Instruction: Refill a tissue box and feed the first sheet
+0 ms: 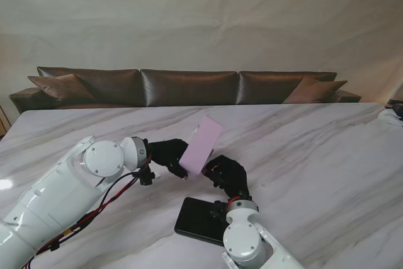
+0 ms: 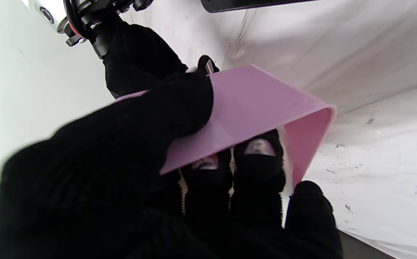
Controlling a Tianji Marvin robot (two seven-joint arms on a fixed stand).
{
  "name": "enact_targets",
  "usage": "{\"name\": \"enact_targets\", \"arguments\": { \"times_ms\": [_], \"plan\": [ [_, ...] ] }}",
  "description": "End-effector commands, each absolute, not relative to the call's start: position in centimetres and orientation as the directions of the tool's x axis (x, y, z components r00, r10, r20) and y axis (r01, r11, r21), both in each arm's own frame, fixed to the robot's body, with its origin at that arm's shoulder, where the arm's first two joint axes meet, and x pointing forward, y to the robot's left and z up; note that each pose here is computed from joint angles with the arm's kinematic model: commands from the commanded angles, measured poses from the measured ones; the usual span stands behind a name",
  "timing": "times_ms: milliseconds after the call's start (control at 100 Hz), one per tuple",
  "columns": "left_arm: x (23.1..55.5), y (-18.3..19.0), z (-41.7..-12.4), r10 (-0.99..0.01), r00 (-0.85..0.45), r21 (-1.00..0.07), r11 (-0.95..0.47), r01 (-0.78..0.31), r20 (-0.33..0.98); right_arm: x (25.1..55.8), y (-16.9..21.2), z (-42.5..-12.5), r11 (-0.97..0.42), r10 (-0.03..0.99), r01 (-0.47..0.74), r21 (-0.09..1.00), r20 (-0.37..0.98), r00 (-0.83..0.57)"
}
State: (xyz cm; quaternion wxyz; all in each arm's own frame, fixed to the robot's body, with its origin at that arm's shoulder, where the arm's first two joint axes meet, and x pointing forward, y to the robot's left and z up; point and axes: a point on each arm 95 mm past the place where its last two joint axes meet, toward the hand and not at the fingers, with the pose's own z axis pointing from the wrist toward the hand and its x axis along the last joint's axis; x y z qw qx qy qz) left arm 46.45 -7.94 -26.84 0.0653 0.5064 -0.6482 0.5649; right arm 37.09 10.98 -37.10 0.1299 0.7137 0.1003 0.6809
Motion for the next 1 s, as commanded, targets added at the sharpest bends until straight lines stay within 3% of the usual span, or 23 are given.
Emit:
{"name": "enact_targets", "arguments": {
  "times_ms": [0,230,990],
  "plan": [
    [46.3,-8.2,-26.8,-0.576,-0.48,-0.66,-0.142,-0.738,0.661,37.1,11.5,-37.0,-0.949,0.314,-0.021,0.315,0.948,0.052],
    [46.3,-8.0,-26.8,-0.581,-0.475,-0.658,-0.144,-0.74,0.661,36.7,10.8,-37.1,-0.943,0.331,-0.015,0.333,0.942,0.055],
    [46.3,-8.0,-26.7,-0.588,-0.469,-0.651,-0.134,-0.747,0.659,36.1,11.0,-37.2,-0.971,0.222,0.097,0.218,0.974,0.032]
  ]
}}
